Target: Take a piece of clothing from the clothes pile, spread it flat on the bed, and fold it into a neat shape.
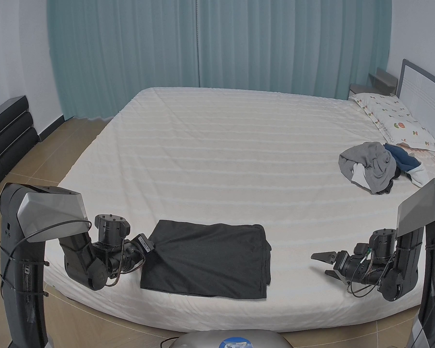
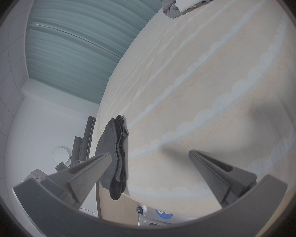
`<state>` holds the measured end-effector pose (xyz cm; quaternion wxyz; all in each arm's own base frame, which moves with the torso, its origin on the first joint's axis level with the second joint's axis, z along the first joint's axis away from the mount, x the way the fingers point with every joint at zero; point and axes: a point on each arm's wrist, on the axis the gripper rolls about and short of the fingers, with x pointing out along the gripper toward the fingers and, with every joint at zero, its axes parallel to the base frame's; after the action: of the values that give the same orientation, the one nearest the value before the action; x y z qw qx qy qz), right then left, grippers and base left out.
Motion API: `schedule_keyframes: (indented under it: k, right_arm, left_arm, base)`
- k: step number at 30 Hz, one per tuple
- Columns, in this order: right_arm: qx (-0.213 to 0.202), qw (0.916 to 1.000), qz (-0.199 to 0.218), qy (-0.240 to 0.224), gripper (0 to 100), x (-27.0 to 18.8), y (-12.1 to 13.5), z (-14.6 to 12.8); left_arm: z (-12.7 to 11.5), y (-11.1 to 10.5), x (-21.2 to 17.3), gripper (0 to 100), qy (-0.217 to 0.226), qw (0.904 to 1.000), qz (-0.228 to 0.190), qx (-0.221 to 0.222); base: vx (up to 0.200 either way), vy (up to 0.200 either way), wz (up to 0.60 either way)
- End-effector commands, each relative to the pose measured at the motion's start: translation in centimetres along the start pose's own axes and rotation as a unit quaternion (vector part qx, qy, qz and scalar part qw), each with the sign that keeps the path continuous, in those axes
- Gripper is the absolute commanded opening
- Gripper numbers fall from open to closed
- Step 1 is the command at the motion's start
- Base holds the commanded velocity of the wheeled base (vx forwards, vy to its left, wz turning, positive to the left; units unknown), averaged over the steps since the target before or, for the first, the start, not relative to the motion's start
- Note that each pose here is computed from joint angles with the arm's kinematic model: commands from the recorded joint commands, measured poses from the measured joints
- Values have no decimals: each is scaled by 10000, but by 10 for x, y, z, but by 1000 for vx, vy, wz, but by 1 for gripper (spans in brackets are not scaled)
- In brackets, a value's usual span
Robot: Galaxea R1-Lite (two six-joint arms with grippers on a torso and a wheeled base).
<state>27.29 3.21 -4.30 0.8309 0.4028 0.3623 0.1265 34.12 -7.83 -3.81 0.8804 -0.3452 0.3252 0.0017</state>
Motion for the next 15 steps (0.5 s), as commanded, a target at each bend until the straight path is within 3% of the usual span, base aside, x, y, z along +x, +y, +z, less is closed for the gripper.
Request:
schedule_keyframes:
  k: [1, 15]
  right_arm:
    - [-21, 10000, 32, -25, 100, 0, 1, 0]
    - [-41, 9999, 66, -70, 100, 2, 2, 3]
  left_arm:
    - [0, 0, -2, 100, 9, 10000, -6, 1]
    - [24, -7, -22, 100, -360, 9992, -146, -47]
  base:
    - [0, 0, 0]
    - [0, 0, 0]
